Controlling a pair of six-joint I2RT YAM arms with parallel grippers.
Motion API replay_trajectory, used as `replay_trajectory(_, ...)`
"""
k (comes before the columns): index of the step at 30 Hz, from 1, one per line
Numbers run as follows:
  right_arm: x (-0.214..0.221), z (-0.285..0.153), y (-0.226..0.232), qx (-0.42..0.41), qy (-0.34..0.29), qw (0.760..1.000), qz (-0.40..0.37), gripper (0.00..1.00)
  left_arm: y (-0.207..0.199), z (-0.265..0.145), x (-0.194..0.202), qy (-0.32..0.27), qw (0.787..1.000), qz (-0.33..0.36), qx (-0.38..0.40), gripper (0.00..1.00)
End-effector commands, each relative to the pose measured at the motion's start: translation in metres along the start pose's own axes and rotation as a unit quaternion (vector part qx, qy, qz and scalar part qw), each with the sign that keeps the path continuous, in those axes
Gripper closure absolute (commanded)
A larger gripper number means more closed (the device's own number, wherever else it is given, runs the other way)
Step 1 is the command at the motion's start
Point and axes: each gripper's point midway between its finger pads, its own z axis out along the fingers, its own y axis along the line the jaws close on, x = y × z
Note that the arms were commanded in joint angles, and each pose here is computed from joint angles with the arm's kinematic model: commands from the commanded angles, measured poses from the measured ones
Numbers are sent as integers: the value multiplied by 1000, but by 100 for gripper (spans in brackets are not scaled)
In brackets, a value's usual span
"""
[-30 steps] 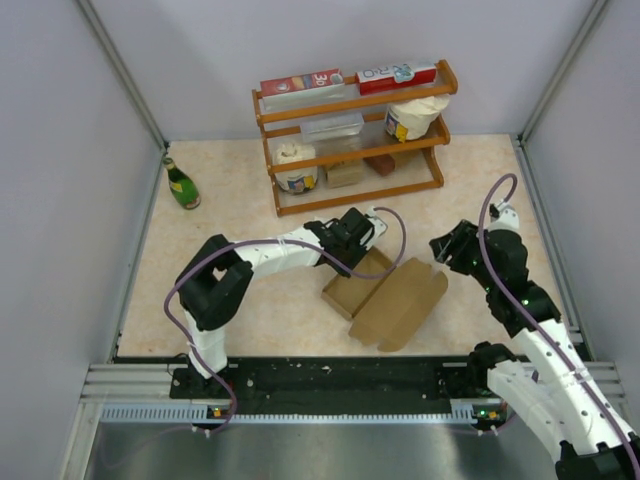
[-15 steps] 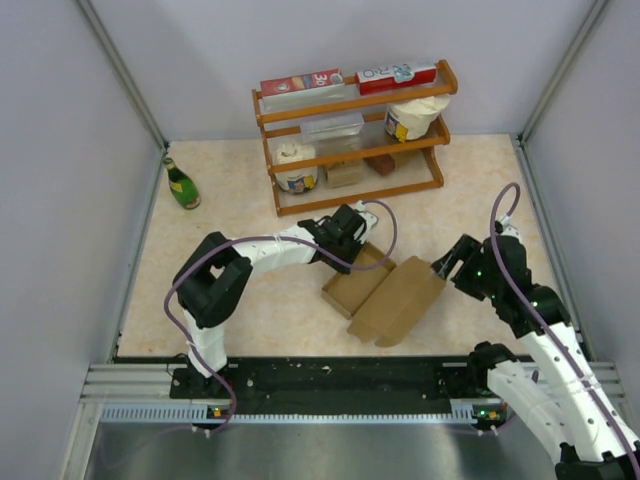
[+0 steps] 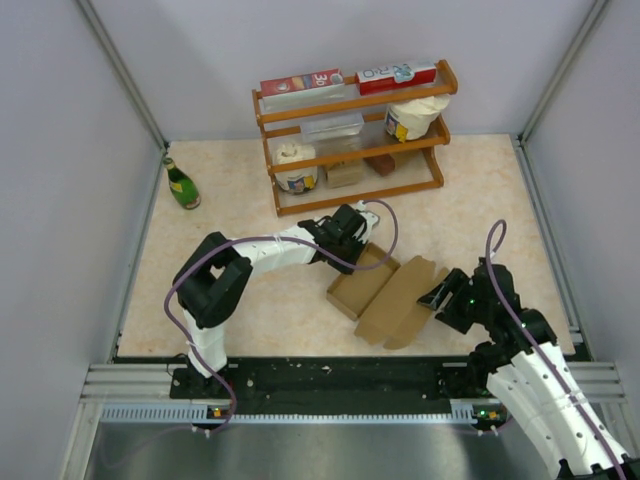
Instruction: Fold the paper box
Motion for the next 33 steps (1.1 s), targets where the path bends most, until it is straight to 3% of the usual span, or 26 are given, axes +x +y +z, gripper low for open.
replay_trajectory(1, -6, -3, 19, -41, -10, 999, 14, 37, -7, 0, -9, -20, 1000, -8, 17, 84)
replay_trajectory(5, -8, -2, 24, -53, -12, 998, 17, 47, -8, -1, -9, -19, 999, -10, 24, 83)
replay_trajectory(15, -11, 1, 36, -83, -13, 996, 16, 72, -19, -2, -5, -22, 998, -23, 52, 67)
replay_trajectory(23, -13, 1, 50, -120, -13, 993, 11, 99, -25, -3, -7, -23, 997, -26, 67, 65)
replay_trajectory(33, -15, 2, 59, -141, -13, 990, 5, 100, -36, -3, -8, -22, 995, -28, 91, 69)
